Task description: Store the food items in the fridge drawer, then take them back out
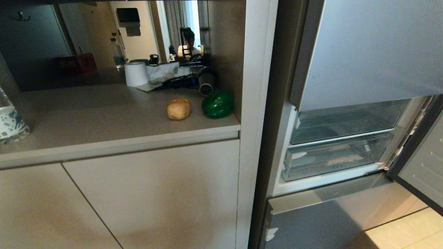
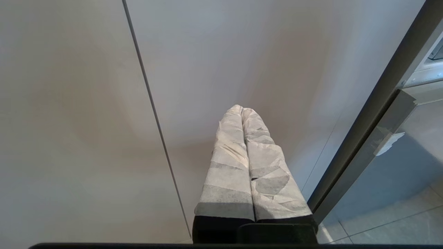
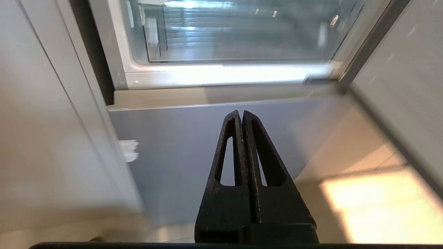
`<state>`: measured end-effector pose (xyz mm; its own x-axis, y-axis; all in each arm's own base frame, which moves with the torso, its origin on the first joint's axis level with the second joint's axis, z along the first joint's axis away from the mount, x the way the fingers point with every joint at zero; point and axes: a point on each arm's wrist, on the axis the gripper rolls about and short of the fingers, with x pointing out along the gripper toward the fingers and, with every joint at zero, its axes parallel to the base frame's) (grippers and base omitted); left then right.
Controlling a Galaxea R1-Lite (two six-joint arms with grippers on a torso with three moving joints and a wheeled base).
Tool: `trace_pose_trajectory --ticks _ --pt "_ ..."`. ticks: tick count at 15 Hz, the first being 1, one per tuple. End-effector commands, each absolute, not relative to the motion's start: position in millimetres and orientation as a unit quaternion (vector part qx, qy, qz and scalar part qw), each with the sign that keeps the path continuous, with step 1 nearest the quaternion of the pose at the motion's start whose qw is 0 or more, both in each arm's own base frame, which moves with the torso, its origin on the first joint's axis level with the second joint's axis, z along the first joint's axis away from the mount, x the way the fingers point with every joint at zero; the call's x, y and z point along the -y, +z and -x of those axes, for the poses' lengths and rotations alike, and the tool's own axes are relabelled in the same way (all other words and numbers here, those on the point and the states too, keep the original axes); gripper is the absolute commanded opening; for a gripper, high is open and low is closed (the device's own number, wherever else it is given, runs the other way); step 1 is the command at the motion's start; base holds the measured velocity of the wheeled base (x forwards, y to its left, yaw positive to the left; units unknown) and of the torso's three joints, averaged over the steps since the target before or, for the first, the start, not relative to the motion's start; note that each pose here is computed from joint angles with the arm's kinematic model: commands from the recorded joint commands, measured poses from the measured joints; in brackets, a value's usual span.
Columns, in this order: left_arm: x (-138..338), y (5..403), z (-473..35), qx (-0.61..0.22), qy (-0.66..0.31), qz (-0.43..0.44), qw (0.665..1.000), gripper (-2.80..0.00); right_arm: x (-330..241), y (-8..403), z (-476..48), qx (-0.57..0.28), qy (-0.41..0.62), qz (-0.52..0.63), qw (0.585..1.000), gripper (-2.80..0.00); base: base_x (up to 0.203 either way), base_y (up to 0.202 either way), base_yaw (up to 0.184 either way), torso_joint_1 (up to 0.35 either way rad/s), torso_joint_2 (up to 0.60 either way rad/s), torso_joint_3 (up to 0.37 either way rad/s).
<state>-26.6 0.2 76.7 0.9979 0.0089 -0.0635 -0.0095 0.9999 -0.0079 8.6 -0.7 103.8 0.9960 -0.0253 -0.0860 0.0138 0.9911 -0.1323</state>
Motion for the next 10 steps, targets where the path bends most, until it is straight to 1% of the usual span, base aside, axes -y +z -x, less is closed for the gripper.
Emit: trace_pose_trajectory --ticks 1,3,4,5,7,10 --pt "-0.2 76.6 26.5 -0.032 0.005 0.004 0.999 -2.8 0.6 87.9 12.7 0.025 -0.016 0.078 0.997 -2.8 0.0 0.0 0.0 0.0 0.0 0.0" --pt "-0.2 76.6 26.5 -0.032 0.004 0.004 0.999 -2.8 -0.3 82.6 21.1 0.061 -0.006 0.082 0.995 -2.8 0.0 0.0 0.0 0.0 0.0 0.0" --pt "-0.2 76.6 26.5 -0.032 0.004 0.004 0.999 -2.8 -0.6 80.1 21.6 0.054 0.0 0.076 0.996 -2.8 0.0 0.0 0.0 0.0 0.0 0.0" --pt "-0.2 76.6 26.5 -0.032 0.004 0.004 0.999 -2.8 -0.7 75.4 20.8 0.027 0.004 0.054 0.998 -2.8 0.0 0.0 0.0 0.0 0.0 0.0" --pt "-0.2 76.7 26.6 -0.032 0.004 0.004 0.999 -2.8 -0.3 74.6 20.7 0.022 -0.004 0.028 0.999 -2.8 0.0 0.0 0.0 0.0 0.0 0.0" --pt "-0.2 76.6 26.5 -0.032 0.004 0.004 0.999 -2.8 -0.3 74.6 20.7 0.022 -0.005 0.026 0.999 -2.8 0.0 0.0 0.0 0.0 0.0 0.0"
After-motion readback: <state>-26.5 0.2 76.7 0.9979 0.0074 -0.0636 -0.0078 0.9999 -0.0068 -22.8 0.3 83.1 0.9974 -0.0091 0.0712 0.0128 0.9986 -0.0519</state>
